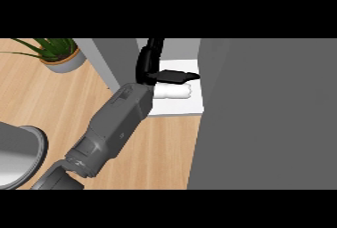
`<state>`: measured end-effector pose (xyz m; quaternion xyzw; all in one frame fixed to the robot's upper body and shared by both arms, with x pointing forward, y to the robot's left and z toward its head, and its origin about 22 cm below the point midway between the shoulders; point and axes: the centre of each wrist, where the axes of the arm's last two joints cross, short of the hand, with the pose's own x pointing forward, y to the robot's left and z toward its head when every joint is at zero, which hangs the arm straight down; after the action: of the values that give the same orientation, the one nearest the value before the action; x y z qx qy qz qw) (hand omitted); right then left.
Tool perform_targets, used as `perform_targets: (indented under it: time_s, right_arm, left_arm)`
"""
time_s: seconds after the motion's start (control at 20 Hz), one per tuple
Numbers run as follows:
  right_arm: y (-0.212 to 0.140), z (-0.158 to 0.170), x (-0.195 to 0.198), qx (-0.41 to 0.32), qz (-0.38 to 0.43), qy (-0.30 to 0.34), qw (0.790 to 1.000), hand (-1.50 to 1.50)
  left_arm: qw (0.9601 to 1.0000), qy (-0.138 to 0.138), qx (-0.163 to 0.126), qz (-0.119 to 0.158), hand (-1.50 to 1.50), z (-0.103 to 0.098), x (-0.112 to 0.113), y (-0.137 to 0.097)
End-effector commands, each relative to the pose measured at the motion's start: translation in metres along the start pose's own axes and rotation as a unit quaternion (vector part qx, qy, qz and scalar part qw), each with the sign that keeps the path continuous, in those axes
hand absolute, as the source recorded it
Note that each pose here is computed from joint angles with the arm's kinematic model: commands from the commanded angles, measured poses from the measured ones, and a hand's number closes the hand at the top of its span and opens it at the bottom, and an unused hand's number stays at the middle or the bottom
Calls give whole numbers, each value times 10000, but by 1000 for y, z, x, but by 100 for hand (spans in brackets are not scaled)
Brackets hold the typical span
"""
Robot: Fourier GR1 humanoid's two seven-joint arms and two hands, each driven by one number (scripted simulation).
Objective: Pick up the bottled water, place it into the cabinet and close the cabinet
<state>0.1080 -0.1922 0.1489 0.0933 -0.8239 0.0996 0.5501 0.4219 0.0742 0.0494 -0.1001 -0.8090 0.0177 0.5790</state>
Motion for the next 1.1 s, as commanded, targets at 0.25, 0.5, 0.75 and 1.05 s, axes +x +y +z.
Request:
perform_targets:
  time_s: [0.25,0.5,0.75,1.05]
  right_arm:
    - [5,8,20,-72,83,-74,9999,-150]
    - [-1,3,20,259,519,-93,9983,-150]
    - [4,1,17,1043,798,396,9906,150]
    - [15,3,36,1521,231,688,9857,150]
  left_arm:
    - [9984,149,-251,481,150,62,-20,2]
    - [9977,272,-194,595,150,85,-3,9]
    - [9974,405,-293,522,150,133,-3,33]
    - [9983,199,-135,533,150,178,31,57]
